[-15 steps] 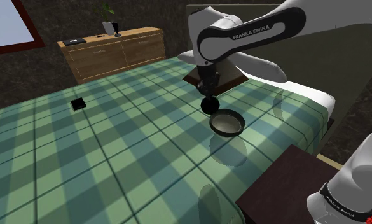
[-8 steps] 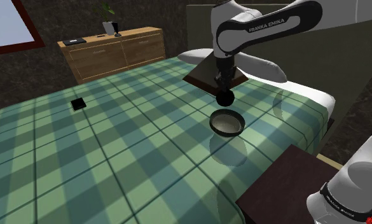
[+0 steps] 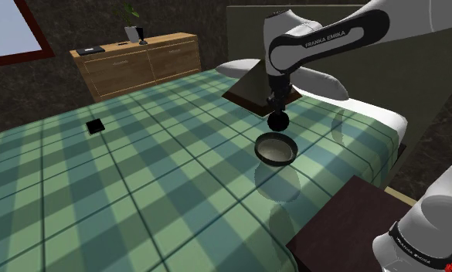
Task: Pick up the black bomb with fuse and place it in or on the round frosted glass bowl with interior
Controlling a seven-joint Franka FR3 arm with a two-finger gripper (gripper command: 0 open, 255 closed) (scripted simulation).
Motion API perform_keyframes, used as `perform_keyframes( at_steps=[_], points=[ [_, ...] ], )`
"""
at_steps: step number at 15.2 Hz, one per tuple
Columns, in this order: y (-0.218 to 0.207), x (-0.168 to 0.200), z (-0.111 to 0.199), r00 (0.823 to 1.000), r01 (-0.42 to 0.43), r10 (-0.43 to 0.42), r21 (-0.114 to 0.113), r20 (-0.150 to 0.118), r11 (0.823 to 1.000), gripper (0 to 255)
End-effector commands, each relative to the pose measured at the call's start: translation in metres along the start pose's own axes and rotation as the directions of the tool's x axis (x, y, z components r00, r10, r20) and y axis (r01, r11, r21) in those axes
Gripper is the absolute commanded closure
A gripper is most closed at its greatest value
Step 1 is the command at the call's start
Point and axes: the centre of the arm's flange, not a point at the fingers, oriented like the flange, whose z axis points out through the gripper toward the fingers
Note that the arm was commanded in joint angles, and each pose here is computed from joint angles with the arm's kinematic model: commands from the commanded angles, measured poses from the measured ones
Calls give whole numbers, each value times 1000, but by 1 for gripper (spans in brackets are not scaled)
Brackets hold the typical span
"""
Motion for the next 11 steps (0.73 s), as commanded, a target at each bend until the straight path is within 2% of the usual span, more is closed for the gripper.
perform_keyframes(
  at_steps=[1, 11],
  points=[
    [-1, 1, 10, 1000, 0, 0, 0, -1, 1000, 255],
    [-10, 3, 62, 1000, 0, 0, 0, -1, 1000, 255]
  ],
)
